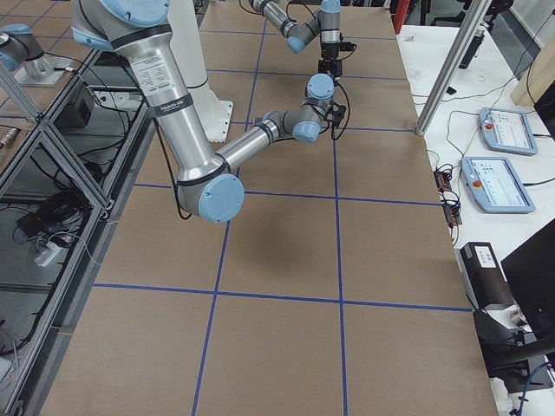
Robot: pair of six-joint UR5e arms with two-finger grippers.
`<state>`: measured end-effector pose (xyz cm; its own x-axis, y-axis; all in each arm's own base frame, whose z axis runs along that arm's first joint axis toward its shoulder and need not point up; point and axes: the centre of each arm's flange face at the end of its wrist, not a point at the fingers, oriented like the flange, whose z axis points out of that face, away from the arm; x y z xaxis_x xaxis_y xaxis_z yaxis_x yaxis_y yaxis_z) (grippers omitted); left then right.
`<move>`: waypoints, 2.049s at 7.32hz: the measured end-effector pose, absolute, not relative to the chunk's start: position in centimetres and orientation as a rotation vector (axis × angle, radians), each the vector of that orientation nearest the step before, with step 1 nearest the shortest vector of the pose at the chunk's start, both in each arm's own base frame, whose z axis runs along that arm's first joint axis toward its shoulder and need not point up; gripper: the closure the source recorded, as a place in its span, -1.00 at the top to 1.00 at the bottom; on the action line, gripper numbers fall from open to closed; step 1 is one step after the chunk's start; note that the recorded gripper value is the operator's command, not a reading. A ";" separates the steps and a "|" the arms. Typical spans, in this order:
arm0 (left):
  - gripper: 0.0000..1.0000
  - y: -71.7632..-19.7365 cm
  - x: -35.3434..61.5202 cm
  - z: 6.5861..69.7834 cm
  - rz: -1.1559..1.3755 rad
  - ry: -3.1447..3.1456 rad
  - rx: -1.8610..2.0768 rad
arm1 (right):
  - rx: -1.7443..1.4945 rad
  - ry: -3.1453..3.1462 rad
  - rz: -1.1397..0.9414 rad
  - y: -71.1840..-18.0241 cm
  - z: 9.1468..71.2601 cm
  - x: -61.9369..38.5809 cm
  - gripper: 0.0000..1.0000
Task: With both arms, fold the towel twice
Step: 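Release the strip and raise the right gripper away while the left gripper approaches, then grasp the folded strip's end nearest the robot with the left gripper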
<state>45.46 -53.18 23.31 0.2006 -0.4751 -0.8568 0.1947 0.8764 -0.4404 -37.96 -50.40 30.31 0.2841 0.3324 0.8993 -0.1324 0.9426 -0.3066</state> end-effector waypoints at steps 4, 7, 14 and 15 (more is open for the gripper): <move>1.00 -36.8 52.0 23.0 -0.419 1.236 -0.215 | -0.072 -1.173 0.222 -51.8 37.8 -33.1 1.00; 0.98 -28.8 57.6 23.5 -0.393 1.211 -0.205 | -0.071 -1.163 0.221 -52.2 38.7 -32.9 1.00; -0.35 -25.7 61.2 24.7 -0.370 1.170 -0.207 | -0.077 -1.162 0.231 -52.3 38.7 -32.9 1.00; -0.63 -25.6 61.2 24.7 -0.369 1.172 -0.207 | -0.077 -1.161 0.232 -52.3 38.8 -32.8 1.00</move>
